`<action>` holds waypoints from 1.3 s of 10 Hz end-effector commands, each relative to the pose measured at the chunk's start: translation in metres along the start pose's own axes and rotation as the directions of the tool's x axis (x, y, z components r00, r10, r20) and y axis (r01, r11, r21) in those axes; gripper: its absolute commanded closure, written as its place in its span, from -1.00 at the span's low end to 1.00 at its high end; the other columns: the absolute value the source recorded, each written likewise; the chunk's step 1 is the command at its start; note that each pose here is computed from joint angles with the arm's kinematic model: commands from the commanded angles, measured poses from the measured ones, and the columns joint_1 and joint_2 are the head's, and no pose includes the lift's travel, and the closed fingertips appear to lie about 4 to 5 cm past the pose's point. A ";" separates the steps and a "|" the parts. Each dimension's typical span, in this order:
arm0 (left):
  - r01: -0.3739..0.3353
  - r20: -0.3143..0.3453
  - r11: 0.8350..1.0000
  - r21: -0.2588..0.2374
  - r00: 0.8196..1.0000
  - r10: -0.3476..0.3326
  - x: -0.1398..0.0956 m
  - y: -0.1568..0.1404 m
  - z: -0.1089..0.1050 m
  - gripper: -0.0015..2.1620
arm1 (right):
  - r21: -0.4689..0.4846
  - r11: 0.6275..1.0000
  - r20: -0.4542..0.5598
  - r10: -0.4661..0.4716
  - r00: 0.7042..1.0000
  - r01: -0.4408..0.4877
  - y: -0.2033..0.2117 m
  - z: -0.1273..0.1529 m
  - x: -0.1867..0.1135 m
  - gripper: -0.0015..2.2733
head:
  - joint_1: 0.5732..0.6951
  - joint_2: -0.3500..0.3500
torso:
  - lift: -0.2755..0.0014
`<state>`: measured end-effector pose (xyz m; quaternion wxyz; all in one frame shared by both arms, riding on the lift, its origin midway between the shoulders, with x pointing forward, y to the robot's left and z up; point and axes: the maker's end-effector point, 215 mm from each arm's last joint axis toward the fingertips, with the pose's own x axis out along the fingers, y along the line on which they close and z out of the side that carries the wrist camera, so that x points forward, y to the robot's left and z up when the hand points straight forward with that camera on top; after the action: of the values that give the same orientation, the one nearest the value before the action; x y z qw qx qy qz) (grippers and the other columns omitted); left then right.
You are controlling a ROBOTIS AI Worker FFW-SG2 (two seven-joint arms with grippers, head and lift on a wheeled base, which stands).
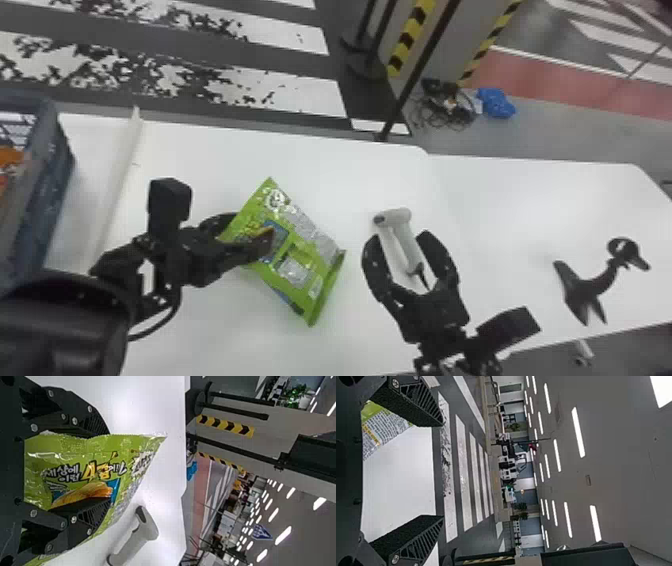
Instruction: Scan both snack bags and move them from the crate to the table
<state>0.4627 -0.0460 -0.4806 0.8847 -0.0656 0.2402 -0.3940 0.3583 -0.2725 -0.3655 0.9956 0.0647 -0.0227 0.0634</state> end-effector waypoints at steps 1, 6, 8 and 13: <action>-0.090 -0.026 0.993 0.074 0.995 0.092 -0.007 0.016 -0.010 -0.94 | 0.001 1.000 -0.001 0.000 1.000 0.000 0.001 0.000 0.000 -0.91 | 1.00 -1.00 | 0.36; -0.322 0.259 0.938 0.126 0.924 0.283 -0.101 0.047 0.082 -0.94 | -0.007 1.000 0.009 0.018 1.000 -0.018 0.007 0.006 0.002 -0.91 | 1.00 -0.96 | 0.36; -0.420 0.376 0.900 0.114 0.857 0.352 -0.161 0.055 0.110 -0.94 | -0.010 0.999 0.012 0.047 0.999 -0.047 0.016 0.008 0.003 -0.87 | 1.00 -0.77 | 0.36; -0.625 0.463 0.780 0.004 0.693 0.553 -0.255 0.094 0.118 -0.93 | -0.074 0.962 -0.008 0.262 0.965 -0.261 0.082 0.004 0.007 0.46 | 1.00 -0.16 | 0.36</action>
<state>0.4396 0.1882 -0.3134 0.9961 0.0037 0.0165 -0.0865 0.3536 -0.1971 -0.3502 0.9812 0.0280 -0.0356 0.1875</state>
